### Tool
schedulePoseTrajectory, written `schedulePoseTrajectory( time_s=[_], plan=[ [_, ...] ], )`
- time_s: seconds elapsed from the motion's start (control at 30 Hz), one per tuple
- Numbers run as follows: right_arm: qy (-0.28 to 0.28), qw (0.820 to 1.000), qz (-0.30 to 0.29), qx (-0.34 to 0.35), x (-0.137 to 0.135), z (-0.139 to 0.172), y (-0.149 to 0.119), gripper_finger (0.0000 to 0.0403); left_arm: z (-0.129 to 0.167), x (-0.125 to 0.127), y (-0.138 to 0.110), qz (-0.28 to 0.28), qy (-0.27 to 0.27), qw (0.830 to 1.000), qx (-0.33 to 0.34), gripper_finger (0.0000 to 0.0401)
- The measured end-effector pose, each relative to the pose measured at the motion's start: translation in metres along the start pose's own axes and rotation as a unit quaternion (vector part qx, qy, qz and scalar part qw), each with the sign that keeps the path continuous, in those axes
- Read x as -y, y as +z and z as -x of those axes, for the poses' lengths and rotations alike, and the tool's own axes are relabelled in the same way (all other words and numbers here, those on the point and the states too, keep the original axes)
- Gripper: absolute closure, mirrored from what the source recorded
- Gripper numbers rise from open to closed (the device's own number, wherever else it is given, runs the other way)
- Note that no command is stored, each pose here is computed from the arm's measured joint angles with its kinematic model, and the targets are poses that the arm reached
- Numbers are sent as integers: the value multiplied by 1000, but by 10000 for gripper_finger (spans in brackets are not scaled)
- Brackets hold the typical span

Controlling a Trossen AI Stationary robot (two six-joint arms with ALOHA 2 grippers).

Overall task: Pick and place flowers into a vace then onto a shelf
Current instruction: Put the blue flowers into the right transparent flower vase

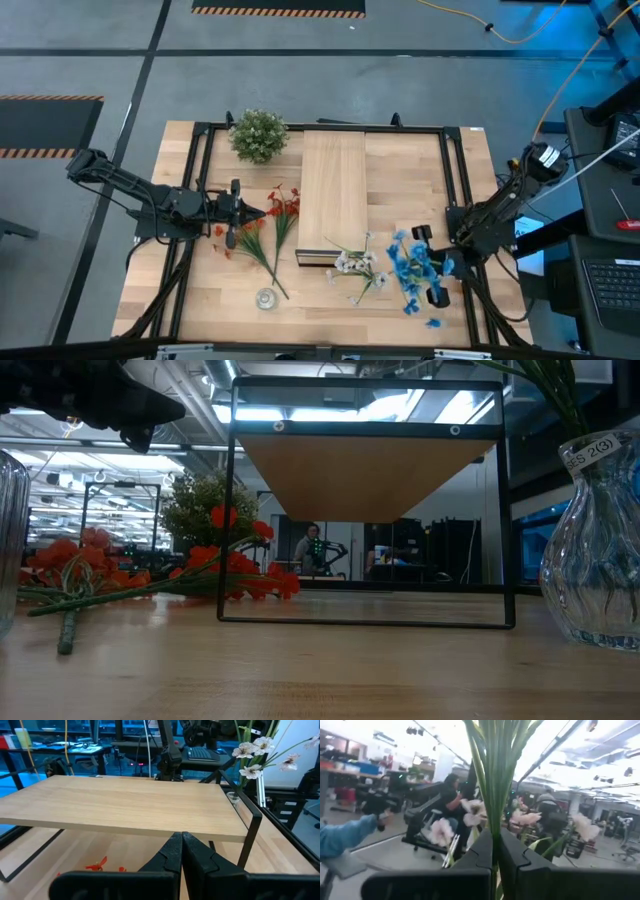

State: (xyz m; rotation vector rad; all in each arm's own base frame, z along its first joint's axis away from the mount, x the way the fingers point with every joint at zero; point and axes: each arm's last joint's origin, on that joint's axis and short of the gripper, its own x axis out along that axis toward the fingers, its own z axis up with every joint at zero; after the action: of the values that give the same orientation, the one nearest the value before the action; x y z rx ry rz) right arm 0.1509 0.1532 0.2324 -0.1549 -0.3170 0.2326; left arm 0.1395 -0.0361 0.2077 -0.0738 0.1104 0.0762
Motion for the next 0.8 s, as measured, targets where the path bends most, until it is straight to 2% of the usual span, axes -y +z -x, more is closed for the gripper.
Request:
schedulePoseTrajectory(
  time_s=[0.13,0.43,0.57,0.7,0.8],
  plan=[
    [17,999,-13,24,-1,-6,1,397,0,0,0,0,0,1000,0,397],
    [22,1000,-17,10,-12,-18,-9,397,0,0,-1,-2,0,1000,-4,397],
    [-27,999,-29,11,-11,-19,-11,397,0,0,-1,-2,0,1000,-4,397],
    [-36,999,-16,14,-13,-20,-16,397,0,0,-1,-7,0,1000,-5,397],
    [-68,998,-16,-1,-12,-20,-17,397,0,0,-2,-14,0,1000,-9,397]
  ],
)
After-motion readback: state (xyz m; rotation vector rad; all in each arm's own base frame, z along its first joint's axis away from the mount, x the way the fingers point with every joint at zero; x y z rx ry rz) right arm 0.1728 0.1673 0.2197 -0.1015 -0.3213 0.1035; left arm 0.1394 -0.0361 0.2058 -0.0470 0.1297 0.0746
